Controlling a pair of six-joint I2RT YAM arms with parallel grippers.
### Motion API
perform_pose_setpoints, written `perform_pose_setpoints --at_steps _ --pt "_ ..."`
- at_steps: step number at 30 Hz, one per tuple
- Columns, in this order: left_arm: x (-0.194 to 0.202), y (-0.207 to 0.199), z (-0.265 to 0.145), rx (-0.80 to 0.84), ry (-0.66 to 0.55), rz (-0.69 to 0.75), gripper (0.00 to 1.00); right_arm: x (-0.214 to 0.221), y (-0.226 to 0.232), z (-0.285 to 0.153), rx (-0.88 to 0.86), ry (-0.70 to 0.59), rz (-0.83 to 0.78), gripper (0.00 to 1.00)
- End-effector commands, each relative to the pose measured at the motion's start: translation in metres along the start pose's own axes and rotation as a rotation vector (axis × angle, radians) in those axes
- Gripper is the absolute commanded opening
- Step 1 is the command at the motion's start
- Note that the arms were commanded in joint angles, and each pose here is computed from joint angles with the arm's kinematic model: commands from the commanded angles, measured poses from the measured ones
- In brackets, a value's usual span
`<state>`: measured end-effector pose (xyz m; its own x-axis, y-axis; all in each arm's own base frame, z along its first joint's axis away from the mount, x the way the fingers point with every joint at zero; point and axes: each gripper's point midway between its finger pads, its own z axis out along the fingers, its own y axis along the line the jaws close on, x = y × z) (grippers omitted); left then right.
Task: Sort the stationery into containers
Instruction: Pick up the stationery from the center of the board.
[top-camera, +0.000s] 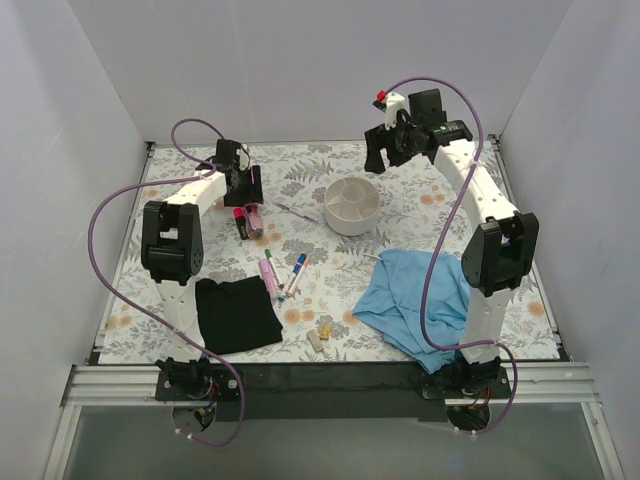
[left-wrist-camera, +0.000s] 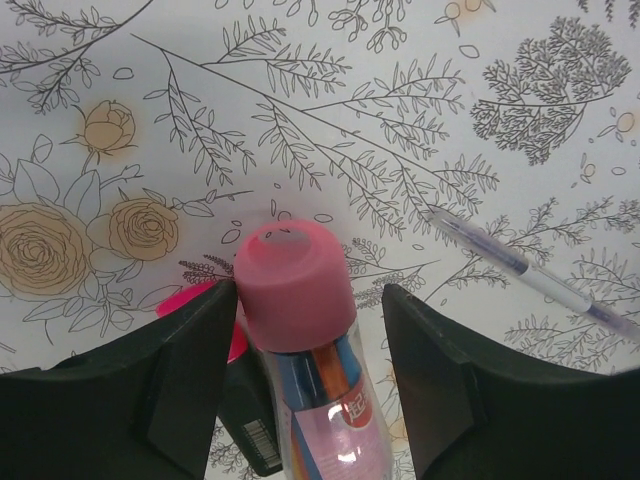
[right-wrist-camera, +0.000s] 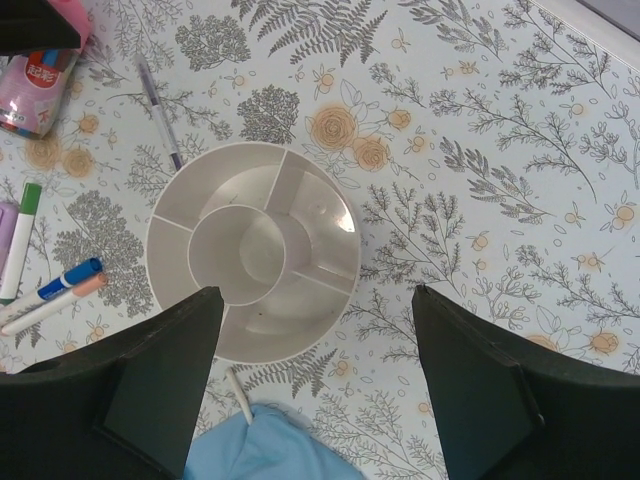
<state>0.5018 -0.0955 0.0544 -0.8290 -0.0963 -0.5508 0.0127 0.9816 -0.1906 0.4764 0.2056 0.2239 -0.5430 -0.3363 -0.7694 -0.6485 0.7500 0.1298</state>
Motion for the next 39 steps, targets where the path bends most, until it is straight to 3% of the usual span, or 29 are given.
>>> perform_pose_setpoints --at_steps 1,13,17,19,21,25,30,39 --pt "-0.014 -0.003 -0.003 -0.005 -0.030 0.027 0.59 -0.011 -0.001 -0.015 0.007 -0.041 -0.004 0.85" --pt "-0.012 -0.020 0.018 0.015 -0.007 0.076 0.56 -0.005 -0.008 -0.012 0.013 -0.028 0.016 0.85" --pt "0.000 -0.017 0.024 -0.003 0.035 0.087 0.49 -0.003 -0.009 -0.012 0.013 -0.025 0.018 0.85" --pt "0.004 -0.015 0.024 -0.009 0.062 0.092 0.41 -0.002 -0.011 -0.011 0.015 -0.022 0.022 0.85" --pt "0.006 -0.015 0.026 -0.008 0.081 0.104 0.21 0.000 -0.012 -0.010 0.017 -0.018 0.026 0.85" --pt "0.004 -0.014 0.024 -0.011 0.083 0.108 0.00 0.001 -0.013 -0.009 0.015 -0.016 0.030 0.85" --pt "-0.018 -0.021 0.009 0.005 0.024 0.125 0.00 0.000 -0.015 -0.011 0.030 -0.017 0.023 0.85" --pt "-0.104 -0.066 -0.071 0.151 -0.201 0.176 0.00 0.015 -0.025 -0.019 0.097 0.013 -0.001 0.85"
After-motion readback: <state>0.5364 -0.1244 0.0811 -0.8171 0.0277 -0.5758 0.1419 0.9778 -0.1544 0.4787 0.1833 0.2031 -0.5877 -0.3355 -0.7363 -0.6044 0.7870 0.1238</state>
